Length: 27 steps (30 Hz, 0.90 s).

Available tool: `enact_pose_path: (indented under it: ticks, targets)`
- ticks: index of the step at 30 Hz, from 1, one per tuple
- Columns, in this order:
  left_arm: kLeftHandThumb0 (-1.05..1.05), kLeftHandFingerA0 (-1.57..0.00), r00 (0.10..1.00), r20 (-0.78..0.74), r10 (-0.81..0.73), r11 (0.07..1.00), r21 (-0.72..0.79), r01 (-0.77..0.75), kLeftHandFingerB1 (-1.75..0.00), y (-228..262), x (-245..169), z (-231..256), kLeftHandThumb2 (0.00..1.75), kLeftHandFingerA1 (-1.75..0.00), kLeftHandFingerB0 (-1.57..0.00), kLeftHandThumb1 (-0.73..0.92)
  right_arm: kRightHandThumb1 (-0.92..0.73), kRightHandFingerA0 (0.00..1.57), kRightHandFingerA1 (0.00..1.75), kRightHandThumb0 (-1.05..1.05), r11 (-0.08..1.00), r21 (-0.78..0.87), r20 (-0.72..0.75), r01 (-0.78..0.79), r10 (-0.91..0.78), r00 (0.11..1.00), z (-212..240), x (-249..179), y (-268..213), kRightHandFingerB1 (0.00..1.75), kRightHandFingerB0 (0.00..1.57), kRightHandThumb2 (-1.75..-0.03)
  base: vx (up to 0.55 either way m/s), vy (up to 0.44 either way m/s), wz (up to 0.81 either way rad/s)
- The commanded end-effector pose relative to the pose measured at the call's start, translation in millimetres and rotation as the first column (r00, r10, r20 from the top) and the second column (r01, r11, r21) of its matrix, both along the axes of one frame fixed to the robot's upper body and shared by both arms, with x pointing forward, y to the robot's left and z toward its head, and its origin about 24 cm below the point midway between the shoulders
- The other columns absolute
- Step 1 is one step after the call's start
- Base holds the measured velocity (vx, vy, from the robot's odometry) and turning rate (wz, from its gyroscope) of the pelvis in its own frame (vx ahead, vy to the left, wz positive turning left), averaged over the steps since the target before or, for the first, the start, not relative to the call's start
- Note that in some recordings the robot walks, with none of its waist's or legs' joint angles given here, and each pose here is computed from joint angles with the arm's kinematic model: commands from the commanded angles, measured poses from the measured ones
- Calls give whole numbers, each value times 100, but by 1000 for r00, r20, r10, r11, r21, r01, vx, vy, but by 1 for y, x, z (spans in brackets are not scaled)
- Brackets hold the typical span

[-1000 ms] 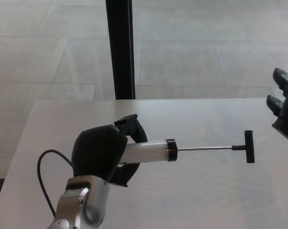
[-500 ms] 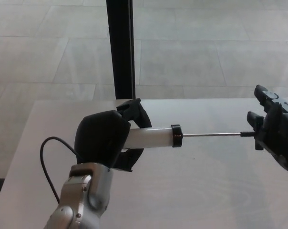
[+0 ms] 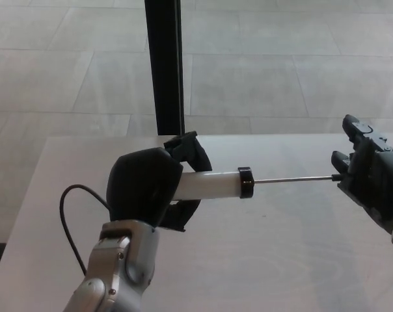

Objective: The robot uses its left hand to lift the air pump kept on the middle of the desk and use the right hand to compress the handle

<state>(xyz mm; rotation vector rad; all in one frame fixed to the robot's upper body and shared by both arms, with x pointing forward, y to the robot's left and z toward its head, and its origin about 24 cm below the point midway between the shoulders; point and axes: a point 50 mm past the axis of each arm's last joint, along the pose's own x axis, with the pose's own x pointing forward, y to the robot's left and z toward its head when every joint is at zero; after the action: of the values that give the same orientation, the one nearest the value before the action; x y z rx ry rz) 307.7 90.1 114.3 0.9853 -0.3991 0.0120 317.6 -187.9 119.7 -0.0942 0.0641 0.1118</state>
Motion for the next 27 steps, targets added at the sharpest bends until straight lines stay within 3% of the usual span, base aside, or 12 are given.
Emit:
enact_pose_path:
  ticks: [1, 9, 13, 18, 19, 21, 22, 23, 27]
  targets:
    - [-12, -95, 998, 46, -34, 999, -1, 34, -154, -7, -3, -2, 132, -175, -83, 41, -92, 0, 3, -105, 996, -89, 18, -26, 28, 999, 11, 5, 1, 2, 0, -132, 0, 0, 0]
    - [-14, -92, 995, 80, -55, 998, 9, 54, -157, -14, 2, 6, 137, -175, -83, 39, -92, 0, 5, -105, 995, -66, -41, -79, 76, 996, 9, 5, 8, 3, 0, -131, 0, 0, 0]
    - [-14, -97, 995, 90, -51, 999, 6, 51, -150, -16, 6, 12, 130, -175, -83, 43, -89, 0, 8, -105, 994, -8, -45, -110, 109, 993, 7, 3, 16, 7, 0, -130, 0, 0, 0]
    - [-15, -96, 996, 77, -37, 999, 5, 37, -155, -17, 12, 18, 126, -175, -80, 45, -89, 0, 8, -105, 991, 61, -25, -120, 122, 992, 5, 2, 23, 9, 0, -131, 0, 0, 0]
    - [-21, -127, 996, 78, -34, 999, -5, 35, -128, -17, 13, 21, 118, -146, -99, 46, -89, 0, 10, -104, 989, 72, -17, -132, 134, 991, 5, 2, 25, 11, 0, -132, 0, 0, 0]
    - [-21, -127, 997, 77, -30, 999, -13, 31, -128, -18, 14, 22, 118, -146, -99, 46, -89, 0, 10, -104, 988, 75, -17, -137, 138, 990, 5, 3, 27, 11, 0, -132, 0, 0, 0]
    - [-20, -127, 997, 73, -29, 999, -23, 31, -128, -19, 14, 22, 118, -146, -99, 46, -92, 0, 0, -99, 987, 75, -14, -140, 142, 990, 4, 3, 28, 2, 0, -90, 0, 0, 0]
    - [-19, -126, 997, 80, -23, 999, -22, 25, -128, -19, 15, 24, 118, -144, -101, 46, -88, 0, 9, -105, 986, 83, -24, -145, 148, 989, 4, 3, 31, 10, 0, -133, 0, 0, 0]
    - [-19, -126, 997, 73, -22, 999, -44, 25, -126, -25, 17, 22, 118, -144, -101, 46, -89, 0, 8, -105, 986, 92, -30, -141, 144, 989, 4, 2, 32, 9, 0, -134, 0, 0, 0]
